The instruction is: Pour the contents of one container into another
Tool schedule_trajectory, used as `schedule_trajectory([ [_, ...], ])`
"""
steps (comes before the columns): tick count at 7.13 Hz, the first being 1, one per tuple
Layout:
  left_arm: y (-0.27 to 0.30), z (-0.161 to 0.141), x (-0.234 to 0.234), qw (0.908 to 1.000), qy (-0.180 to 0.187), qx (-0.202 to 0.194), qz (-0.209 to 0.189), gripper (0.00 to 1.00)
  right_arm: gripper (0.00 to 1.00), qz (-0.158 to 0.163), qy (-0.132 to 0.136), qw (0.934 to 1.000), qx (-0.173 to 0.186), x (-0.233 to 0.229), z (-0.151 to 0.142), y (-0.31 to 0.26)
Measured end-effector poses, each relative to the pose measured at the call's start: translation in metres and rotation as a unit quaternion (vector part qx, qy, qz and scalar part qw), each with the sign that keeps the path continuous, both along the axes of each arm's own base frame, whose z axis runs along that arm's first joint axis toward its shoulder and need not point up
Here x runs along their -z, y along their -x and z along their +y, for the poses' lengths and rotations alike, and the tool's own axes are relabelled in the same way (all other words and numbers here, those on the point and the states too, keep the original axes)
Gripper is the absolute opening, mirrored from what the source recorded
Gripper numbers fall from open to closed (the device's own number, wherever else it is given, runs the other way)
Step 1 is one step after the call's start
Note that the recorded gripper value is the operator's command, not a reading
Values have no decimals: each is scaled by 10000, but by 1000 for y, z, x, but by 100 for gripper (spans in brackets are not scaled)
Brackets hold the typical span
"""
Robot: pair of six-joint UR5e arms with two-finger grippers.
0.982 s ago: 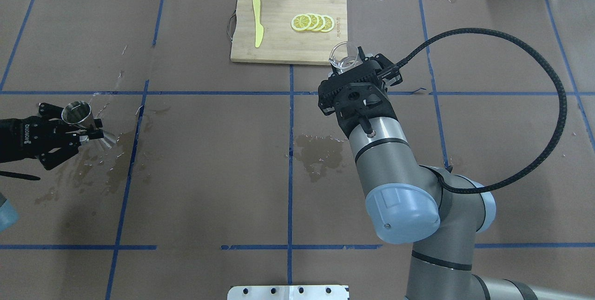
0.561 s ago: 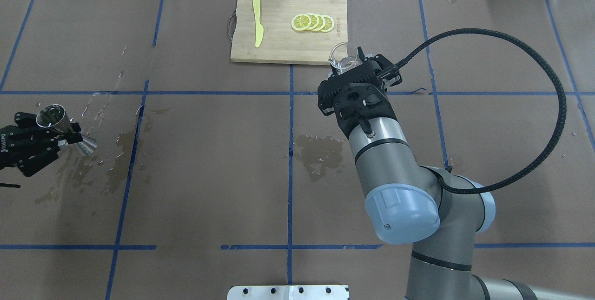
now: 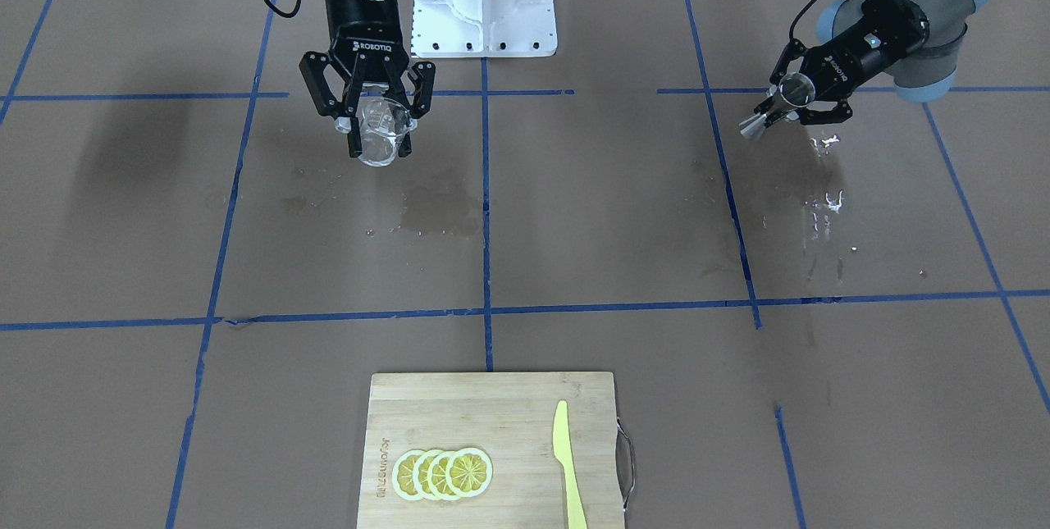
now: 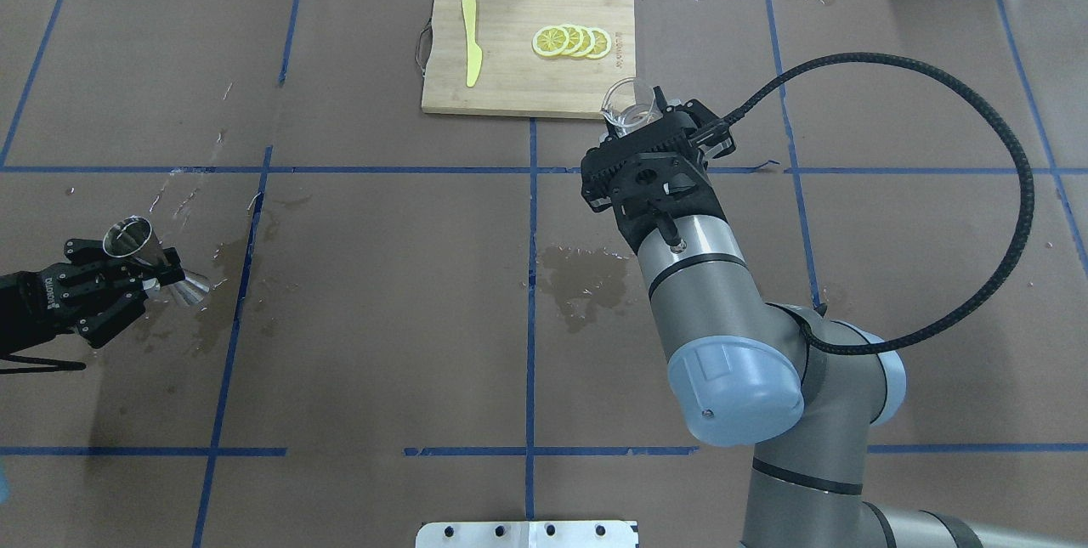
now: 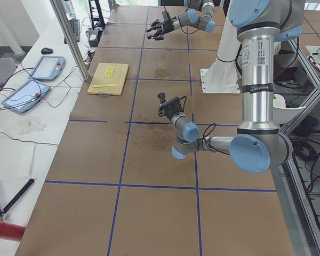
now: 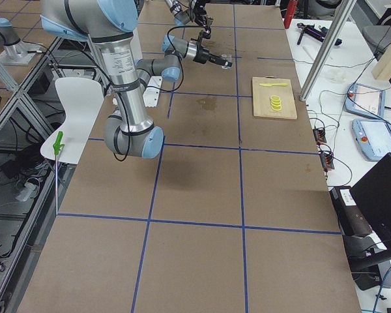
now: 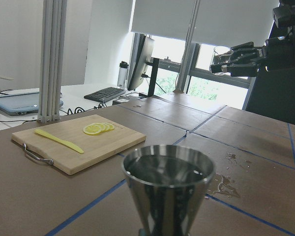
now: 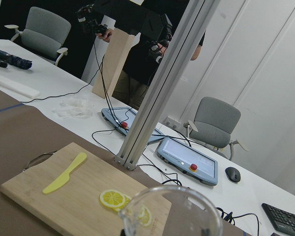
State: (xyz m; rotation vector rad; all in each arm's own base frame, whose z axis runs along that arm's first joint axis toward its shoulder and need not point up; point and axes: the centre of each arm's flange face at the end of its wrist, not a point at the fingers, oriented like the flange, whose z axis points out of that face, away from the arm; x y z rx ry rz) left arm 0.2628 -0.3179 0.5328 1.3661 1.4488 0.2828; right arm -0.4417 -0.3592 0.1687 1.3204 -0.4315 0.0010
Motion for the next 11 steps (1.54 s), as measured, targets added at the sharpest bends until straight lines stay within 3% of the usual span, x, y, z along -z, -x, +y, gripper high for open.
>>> schedule_trajectory([
  [4, -20, 26, -26, 9961, 629, 613, -22, 0, 0, 16, 1, 10000, -6, -1, 0, 1],
  [9, -26, 31, -44, 9746, 1129, 1930, -110, 0, 0, 23, -3, 10000, -10, -1, 0, 1],
  [11, -27, 30, -54, 9697, 1207, 2112, -230, 0, 0, 18, -5, 10000, -8, -1, 1, 1],
])
